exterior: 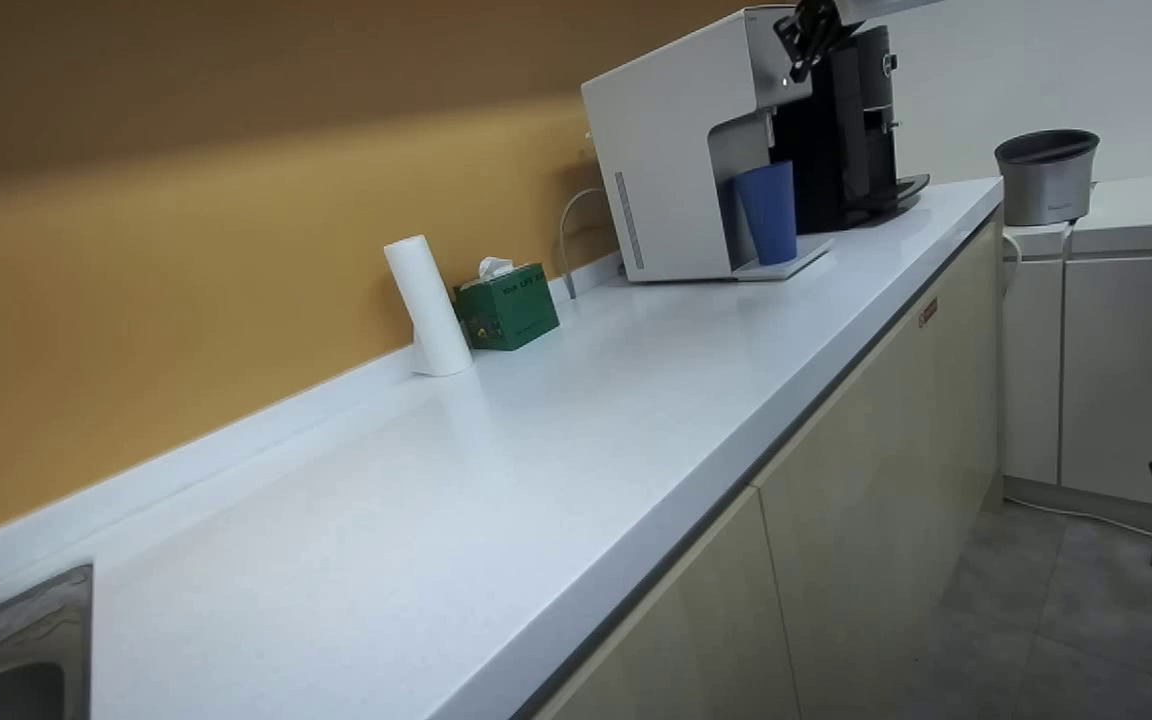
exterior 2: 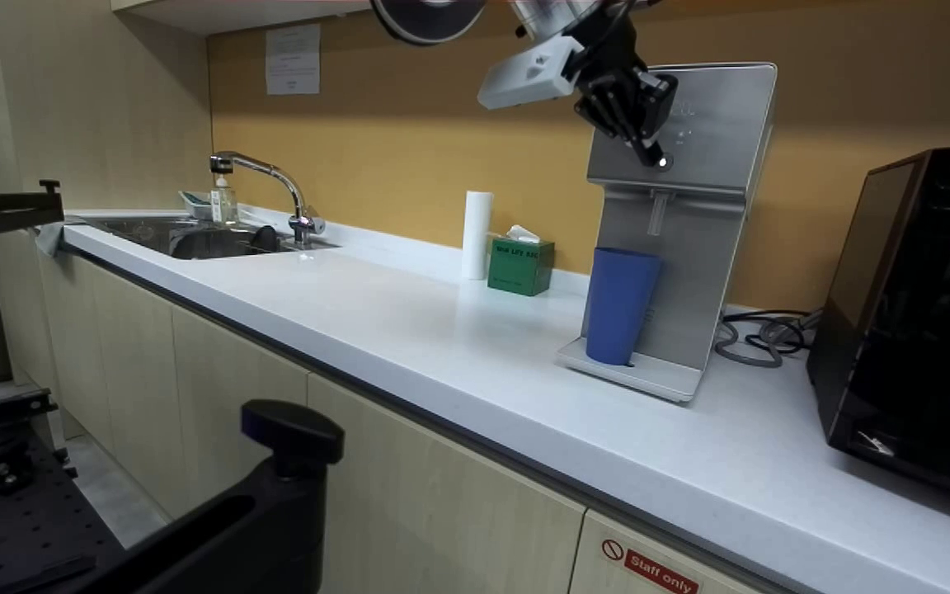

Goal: Press a button on the dispenser to pour water

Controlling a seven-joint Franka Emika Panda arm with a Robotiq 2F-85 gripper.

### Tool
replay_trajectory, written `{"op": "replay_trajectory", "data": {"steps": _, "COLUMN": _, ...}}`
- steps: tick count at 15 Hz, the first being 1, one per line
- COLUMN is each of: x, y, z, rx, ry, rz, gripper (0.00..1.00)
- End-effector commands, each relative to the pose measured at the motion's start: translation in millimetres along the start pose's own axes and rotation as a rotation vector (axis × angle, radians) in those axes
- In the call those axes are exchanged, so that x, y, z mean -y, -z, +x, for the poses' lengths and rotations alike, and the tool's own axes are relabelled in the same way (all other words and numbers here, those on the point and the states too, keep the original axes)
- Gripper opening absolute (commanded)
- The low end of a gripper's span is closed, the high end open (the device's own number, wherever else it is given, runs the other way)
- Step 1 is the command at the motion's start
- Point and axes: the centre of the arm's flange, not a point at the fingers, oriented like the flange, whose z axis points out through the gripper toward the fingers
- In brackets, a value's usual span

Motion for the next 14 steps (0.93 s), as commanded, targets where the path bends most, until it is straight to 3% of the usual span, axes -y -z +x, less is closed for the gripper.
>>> {"op": "replay_trajectory", "data": {"steps": 1, "x": -7.3, "y": -8.8, "z": 9.9, "rx": -0.019, "ry": -0.008, "rz": 0.004, "gripper": 0.00}}
{"op": "replay_trajectory", "data": {"steps": 14, "x": -7.0, "y": -24.3, "z": 12.0, "rx": -0.012, "ry": -0.025, "rz": 0.016, "gripper": 0.00}}
